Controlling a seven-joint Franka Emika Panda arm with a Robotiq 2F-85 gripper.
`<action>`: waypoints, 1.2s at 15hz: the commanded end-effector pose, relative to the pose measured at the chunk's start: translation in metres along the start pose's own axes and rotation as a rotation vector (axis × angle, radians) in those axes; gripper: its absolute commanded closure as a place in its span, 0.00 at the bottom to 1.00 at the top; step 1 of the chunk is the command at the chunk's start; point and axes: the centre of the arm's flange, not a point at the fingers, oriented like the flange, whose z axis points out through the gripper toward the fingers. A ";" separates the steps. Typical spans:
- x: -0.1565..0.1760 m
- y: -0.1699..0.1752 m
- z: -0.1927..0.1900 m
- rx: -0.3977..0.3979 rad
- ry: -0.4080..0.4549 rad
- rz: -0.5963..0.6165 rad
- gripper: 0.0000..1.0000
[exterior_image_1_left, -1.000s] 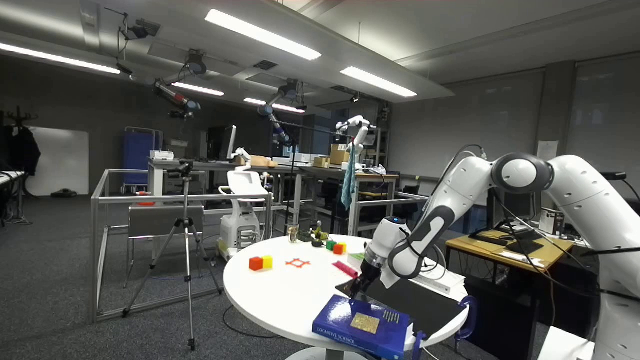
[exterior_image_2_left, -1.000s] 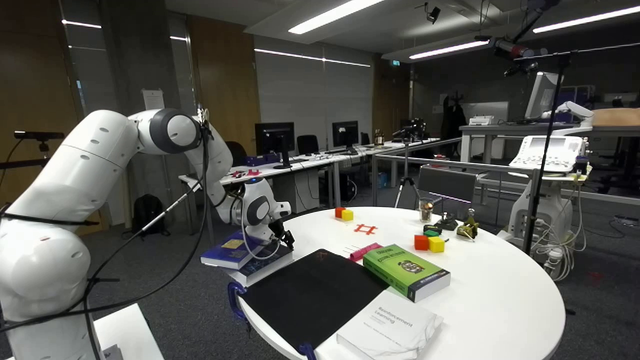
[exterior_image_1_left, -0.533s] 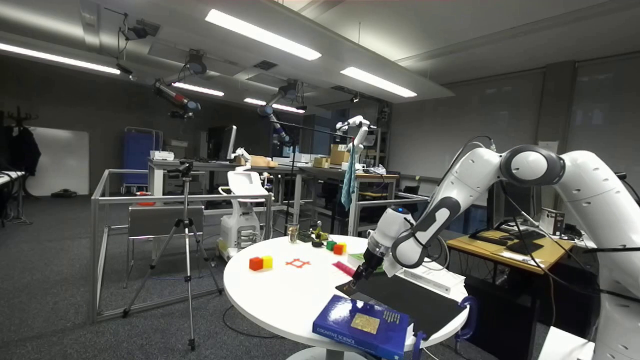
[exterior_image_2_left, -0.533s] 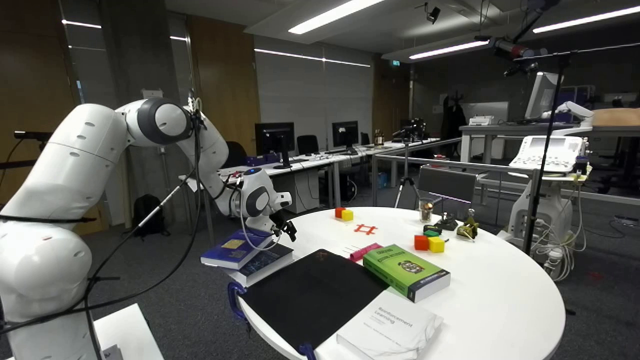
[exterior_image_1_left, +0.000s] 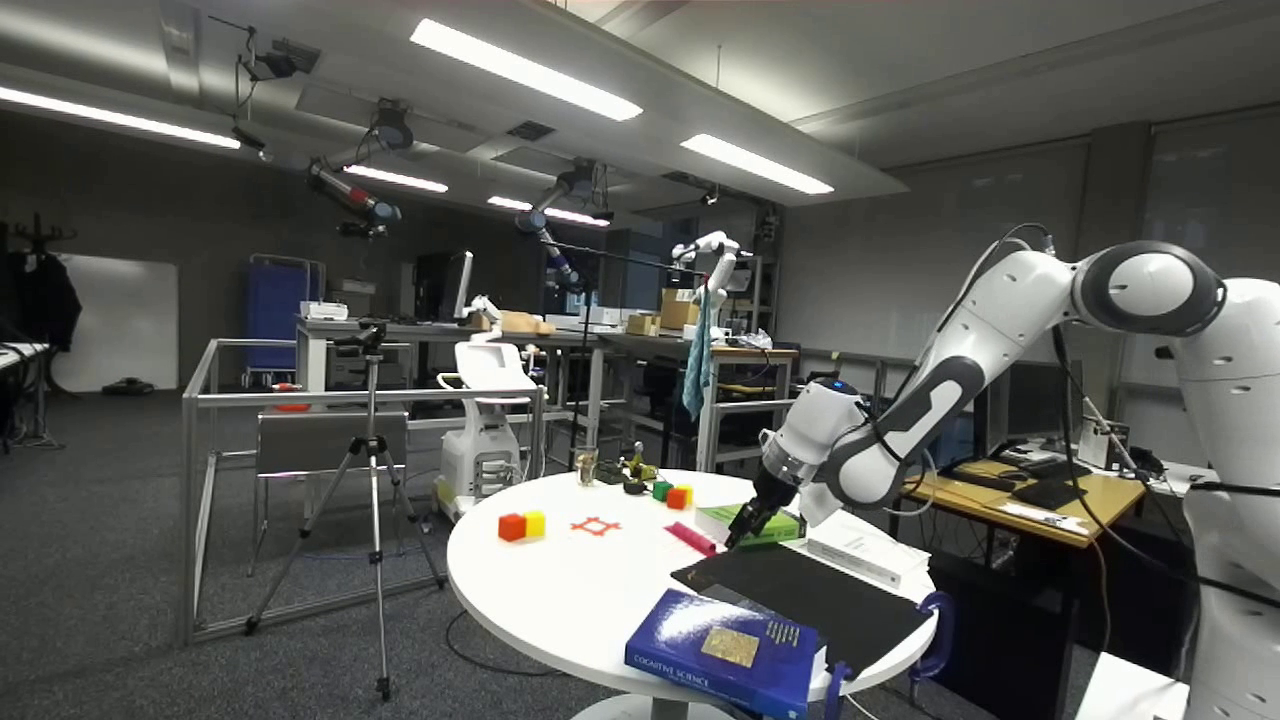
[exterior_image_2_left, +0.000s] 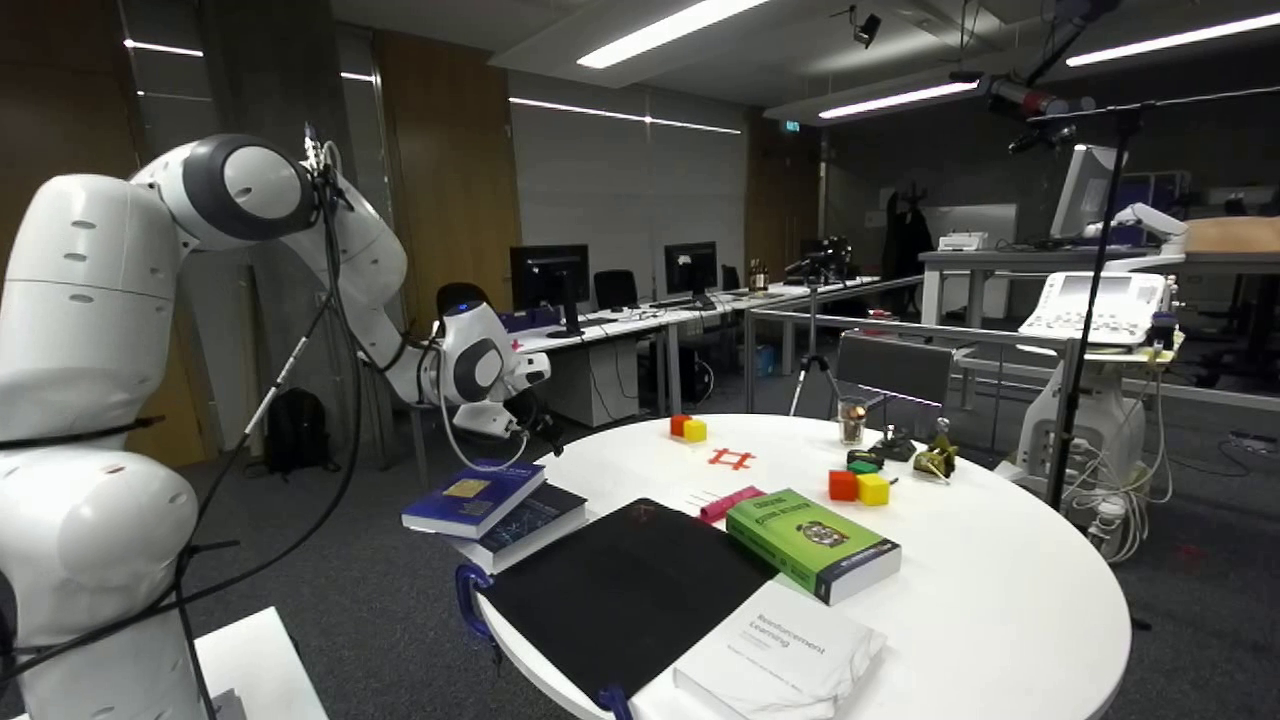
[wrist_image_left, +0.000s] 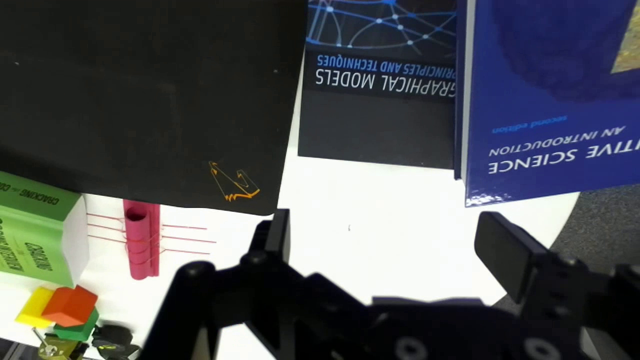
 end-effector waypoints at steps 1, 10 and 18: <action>-0.035 -0.020 -0.049 -0.023 -0.006 -0.025 0.00; -0.092 -0.097 -0.059 -0.038 -0.012 -0.179 0.00; -0.084 -0.104 -0.045 -0.021 -0.016 -0.195 0.00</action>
